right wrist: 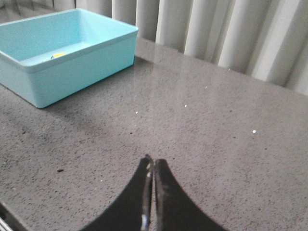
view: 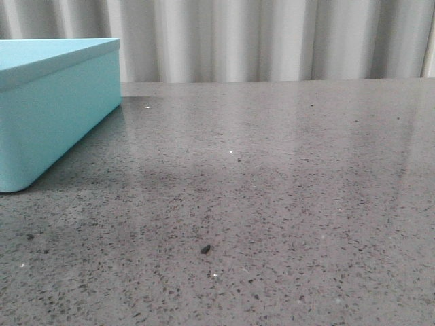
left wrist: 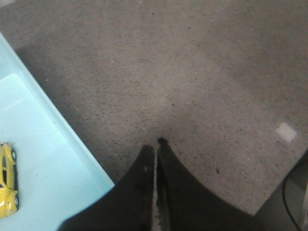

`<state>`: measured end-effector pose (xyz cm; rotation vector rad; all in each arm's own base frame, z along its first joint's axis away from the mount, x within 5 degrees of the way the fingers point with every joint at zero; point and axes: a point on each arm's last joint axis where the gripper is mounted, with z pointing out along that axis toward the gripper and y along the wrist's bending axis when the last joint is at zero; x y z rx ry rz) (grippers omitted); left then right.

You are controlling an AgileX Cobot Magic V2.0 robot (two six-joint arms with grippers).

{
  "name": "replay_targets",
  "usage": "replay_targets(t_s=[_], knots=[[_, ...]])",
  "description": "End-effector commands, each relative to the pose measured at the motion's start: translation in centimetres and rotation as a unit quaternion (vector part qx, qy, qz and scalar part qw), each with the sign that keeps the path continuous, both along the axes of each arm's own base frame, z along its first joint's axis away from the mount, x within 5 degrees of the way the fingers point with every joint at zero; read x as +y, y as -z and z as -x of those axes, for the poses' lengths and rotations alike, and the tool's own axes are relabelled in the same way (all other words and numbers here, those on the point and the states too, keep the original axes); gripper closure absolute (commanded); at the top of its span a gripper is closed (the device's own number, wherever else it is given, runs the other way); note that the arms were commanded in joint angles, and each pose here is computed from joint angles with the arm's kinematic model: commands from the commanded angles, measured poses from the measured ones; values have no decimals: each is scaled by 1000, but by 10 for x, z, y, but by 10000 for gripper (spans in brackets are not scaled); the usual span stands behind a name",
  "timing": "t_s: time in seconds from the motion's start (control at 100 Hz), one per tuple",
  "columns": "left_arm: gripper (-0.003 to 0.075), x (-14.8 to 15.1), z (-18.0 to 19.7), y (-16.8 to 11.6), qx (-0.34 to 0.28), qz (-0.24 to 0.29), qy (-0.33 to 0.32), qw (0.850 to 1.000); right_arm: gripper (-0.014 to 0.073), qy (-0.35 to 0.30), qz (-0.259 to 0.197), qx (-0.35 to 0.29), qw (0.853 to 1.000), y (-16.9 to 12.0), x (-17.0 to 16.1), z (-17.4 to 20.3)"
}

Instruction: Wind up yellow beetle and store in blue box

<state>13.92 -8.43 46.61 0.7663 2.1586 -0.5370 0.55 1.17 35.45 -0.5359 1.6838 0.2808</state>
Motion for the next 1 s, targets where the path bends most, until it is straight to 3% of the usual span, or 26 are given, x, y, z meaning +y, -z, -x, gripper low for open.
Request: replay_targets(t_s=[0.0,0.22,0.41,0.63,0.79,0.99], knots=[[741,5,30,-5,-35,26,15,999,638,15,-11,-66,998,-6,-4,1],[741,29,92,33,-99,64,-5,993,638,38,2,-113,993,18,-10,5],[741,49,128,83,-199,123,-51,971,638,41,4,-121,992,29,-13,10],[741,56,130,142,-249,161,-92,950,638,42,-2,-131,990,27,-13,10],[741,60,117,164,-294,192,-135,927,638,41,-12,-146,988,25,-13,10],[741,63,98,190,-323,229,-191,898,638,46,-43,-210,976,31,-8,-2]])
